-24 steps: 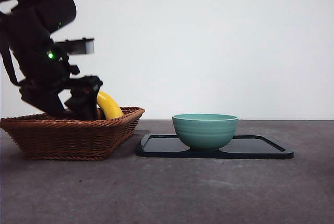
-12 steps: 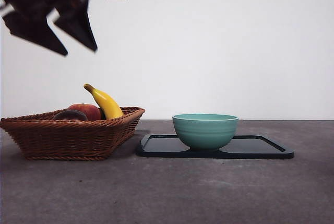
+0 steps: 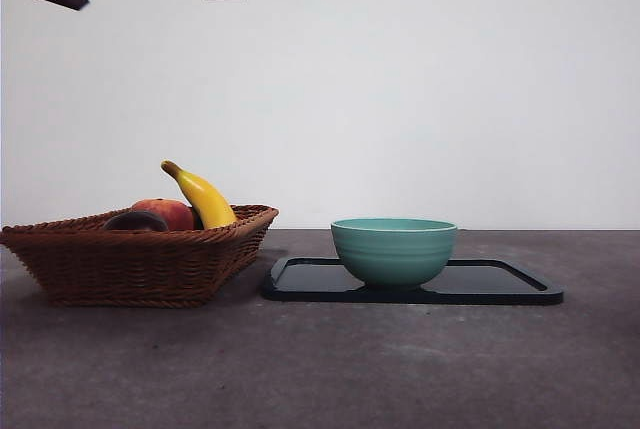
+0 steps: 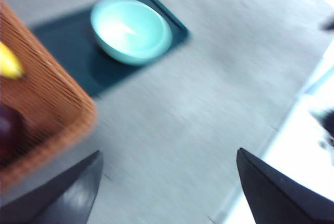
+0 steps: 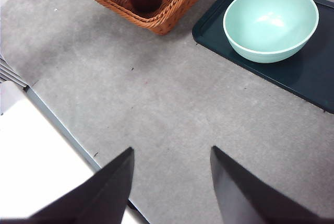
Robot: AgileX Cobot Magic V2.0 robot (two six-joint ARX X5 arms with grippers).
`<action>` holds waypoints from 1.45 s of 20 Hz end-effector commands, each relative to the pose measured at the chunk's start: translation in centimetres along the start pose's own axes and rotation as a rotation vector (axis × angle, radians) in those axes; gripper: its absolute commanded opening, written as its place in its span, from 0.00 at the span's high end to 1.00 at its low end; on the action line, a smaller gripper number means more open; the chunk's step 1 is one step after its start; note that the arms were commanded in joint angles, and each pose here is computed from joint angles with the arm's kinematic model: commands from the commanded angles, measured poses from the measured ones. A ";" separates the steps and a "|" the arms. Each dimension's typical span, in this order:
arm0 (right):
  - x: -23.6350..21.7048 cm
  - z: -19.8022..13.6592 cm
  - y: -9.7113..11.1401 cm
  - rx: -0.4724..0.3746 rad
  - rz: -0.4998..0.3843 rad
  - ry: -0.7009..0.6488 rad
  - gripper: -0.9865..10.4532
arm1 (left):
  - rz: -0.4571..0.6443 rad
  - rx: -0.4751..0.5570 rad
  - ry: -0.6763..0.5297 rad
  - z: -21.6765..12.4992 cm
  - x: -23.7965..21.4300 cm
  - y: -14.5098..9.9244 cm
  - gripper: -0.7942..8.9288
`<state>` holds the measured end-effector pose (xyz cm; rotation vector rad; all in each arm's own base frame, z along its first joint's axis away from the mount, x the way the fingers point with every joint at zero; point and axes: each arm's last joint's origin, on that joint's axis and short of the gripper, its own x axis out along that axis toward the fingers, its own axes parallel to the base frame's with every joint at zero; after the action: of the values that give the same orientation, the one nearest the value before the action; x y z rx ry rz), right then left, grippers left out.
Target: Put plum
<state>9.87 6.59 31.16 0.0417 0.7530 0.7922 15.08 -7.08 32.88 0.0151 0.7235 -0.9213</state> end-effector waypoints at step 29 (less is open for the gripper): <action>5.7 10.4 -4.6 0.233 -0.222 -0.015 0.71 | -0.016 -0.008 0.048 -0.5 -0.5 -0.5 0.50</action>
<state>21.57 9.23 34.03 0.1888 0.8230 0.4792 14.12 -6.75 32.57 0.0096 0.7938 -0.9196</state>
